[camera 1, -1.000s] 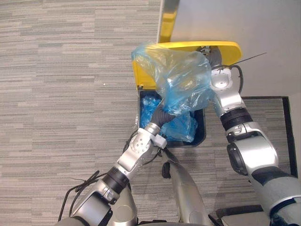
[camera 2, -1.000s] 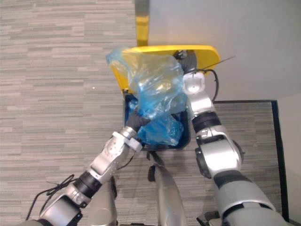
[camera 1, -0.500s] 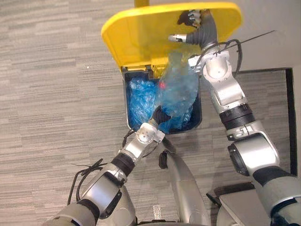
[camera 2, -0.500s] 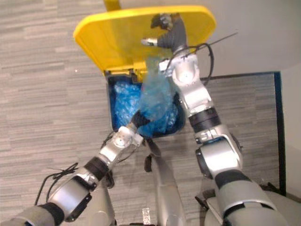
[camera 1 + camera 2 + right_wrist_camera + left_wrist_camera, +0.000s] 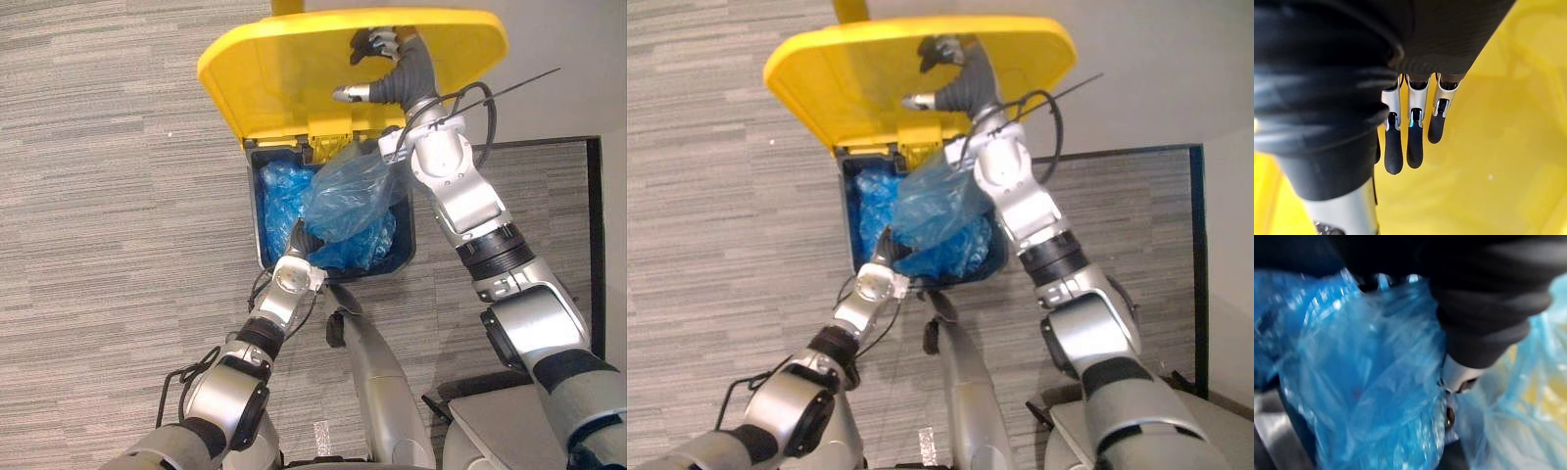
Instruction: Gather rubbish on tea table into small bin, then transfer packed bag to large trash can.
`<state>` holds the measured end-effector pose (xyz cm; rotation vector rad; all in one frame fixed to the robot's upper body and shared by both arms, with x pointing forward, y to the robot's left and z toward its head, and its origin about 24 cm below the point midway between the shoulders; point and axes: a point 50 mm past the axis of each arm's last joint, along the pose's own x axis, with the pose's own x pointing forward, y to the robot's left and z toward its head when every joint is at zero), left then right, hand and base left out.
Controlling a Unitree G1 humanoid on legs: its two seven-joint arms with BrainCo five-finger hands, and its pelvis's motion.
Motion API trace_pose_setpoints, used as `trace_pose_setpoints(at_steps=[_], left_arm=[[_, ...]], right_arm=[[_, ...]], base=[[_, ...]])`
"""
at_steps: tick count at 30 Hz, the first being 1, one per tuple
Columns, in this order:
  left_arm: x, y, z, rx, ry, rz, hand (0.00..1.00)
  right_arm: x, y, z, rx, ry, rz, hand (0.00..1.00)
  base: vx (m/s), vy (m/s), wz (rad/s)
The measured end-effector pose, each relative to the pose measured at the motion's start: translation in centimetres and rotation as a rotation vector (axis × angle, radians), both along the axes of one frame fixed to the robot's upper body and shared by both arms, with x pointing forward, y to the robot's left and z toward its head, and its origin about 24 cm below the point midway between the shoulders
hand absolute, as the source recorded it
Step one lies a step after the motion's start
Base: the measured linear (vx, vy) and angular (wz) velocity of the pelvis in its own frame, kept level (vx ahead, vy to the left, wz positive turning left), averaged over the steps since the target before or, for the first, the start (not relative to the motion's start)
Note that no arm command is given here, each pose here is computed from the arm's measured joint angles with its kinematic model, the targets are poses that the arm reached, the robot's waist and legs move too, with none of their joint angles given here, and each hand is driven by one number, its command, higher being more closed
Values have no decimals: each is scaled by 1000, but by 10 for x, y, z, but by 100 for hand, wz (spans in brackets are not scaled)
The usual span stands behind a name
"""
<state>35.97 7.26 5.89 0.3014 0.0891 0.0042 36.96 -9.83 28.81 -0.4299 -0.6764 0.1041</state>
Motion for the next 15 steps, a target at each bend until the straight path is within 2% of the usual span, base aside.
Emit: trace_pose_setpoints(at_steps=[11, 15], left_arm=[[-18, 22, -21, -14, 30, 71, 0], [-46, 60, -54, -13, 98, 114, 0]], right_arm=[[-8, -7, -73, -84, 151, -7, 0], [-13, -27, -115, -25, 278, -58, 0]], base=[[62, 32, 11], [60, 56, 9]])
